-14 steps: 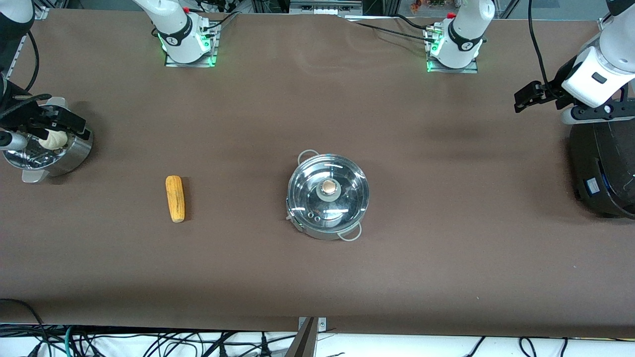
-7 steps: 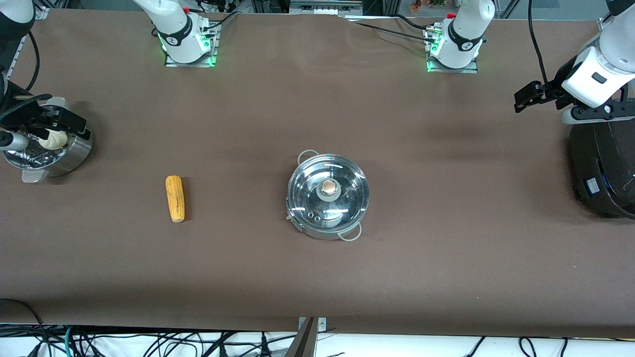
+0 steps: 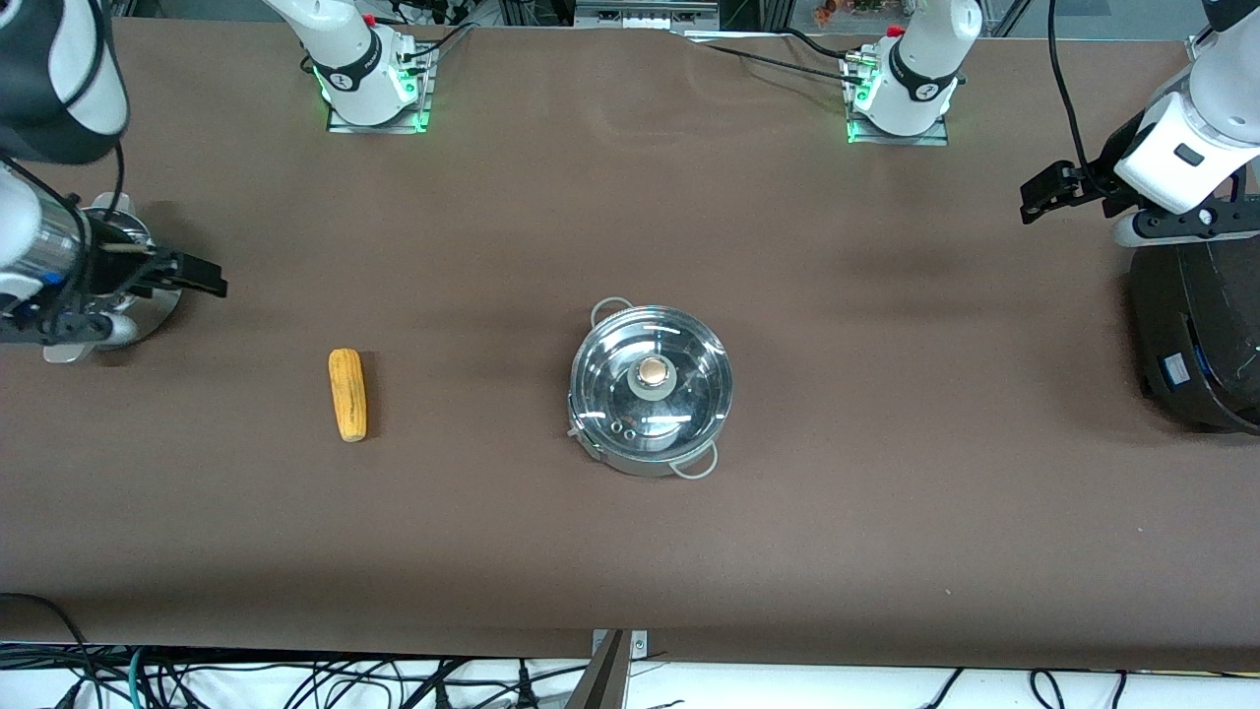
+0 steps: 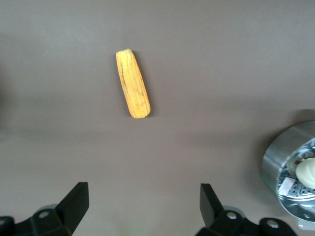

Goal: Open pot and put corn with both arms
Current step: 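Reach the right gripper down to the yellow corn cob and grasp it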

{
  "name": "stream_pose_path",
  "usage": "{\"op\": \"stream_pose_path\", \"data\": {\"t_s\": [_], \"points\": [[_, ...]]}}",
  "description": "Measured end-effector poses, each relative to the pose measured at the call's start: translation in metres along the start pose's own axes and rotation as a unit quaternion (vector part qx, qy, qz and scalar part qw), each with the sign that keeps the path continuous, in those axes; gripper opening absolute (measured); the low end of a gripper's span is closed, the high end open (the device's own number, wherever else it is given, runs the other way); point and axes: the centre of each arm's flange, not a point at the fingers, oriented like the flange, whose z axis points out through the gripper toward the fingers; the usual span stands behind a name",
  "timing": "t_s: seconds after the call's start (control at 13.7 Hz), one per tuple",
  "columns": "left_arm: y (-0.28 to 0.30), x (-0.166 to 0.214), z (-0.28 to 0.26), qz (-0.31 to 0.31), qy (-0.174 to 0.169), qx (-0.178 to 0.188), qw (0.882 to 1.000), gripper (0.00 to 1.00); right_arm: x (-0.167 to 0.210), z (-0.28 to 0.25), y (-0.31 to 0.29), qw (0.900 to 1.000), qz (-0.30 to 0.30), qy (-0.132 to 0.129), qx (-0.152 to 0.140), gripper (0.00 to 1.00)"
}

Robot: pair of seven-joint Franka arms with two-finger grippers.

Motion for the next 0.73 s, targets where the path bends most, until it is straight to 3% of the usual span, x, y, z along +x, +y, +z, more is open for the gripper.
{"op": "stream_pose_path", "data": {"t_s": [0.36, 0.73], "points": [[0.000, 0.000, 0.000, 0.000, 0.000, 0.000, 1.000, 1.00, 0.032, 0.071, -0.025, 0.999, -0.022, -0.047, -0.006, 1.00], [0.000, 0.000, 0.000, 0.000, 0.000, 0.000, 1.000, 1.00, 0.066, 0.138, -0.062, 0.998, -0.056, -0.034, -0.026, 1.00]]}}
